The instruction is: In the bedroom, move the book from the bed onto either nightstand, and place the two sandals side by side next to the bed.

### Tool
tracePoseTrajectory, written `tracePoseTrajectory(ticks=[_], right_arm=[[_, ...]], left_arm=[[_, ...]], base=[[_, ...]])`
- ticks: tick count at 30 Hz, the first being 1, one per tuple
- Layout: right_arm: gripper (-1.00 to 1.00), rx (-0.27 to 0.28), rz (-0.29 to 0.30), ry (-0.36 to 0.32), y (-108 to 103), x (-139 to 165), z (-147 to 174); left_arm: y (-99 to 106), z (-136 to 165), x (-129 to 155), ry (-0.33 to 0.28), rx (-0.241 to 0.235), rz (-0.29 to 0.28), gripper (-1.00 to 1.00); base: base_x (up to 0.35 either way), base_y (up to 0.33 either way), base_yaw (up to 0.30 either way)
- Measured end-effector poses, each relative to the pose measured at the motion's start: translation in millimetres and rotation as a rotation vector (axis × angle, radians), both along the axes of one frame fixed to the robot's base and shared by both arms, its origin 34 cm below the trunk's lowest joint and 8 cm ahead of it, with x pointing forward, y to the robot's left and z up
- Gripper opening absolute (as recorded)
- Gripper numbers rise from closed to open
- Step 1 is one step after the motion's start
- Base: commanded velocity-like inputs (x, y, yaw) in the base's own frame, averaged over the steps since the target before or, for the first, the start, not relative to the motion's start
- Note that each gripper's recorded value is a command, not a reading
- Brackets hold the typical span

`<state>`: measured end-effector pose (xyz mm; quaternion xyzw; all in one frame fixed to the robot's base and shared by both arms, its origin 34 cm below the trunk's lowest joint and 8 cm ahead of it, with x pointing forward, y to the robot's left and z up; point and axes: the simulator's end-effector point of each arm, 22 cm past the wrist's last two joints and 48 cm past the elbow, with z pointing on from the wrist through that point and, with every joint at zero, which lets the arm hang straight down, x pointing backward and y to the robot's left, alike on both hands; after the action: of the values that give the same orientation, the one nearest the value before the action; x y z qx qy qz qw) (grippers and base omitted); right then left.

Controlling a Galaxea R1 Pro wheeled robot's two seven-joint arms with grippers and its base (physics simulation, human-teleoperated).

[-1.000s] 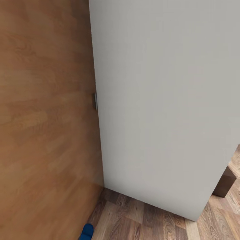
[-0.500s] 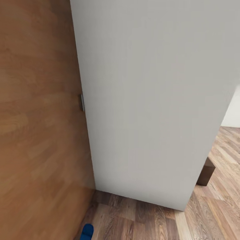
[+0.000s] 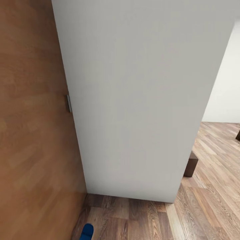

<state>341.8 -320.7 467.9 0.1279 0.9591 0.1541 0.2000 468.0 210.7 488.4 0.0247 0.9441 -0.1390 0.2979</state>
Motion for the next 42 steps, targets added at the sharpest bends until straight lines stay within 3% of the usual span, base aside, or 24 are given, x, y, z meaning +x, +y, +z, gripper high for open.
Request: tracePoseTrajectory(ticks=[14, 38, 42], right_arm=[[1.00, 0.000, 0.000, 0.000, 0, 0, 0], [1.00, 0.000, 0.000, 0.000, 0, 0, 0], [1.00, 0.000, 0.000, 0.001, 0, 0, 0]], left_arm=[[0, 0, -1, 0.001, 0.000, -0.001, -1.00], [0, 0, 0, -0.001, 0.000, 0.001, -1.00], [4, 5, 11, -0.025, 0.005, 0.006, -1.00]], base=[[0.000, 0.007, -0.233], [0.000, 0.000, -0.007], [0.000, 0.000, 0.000]])
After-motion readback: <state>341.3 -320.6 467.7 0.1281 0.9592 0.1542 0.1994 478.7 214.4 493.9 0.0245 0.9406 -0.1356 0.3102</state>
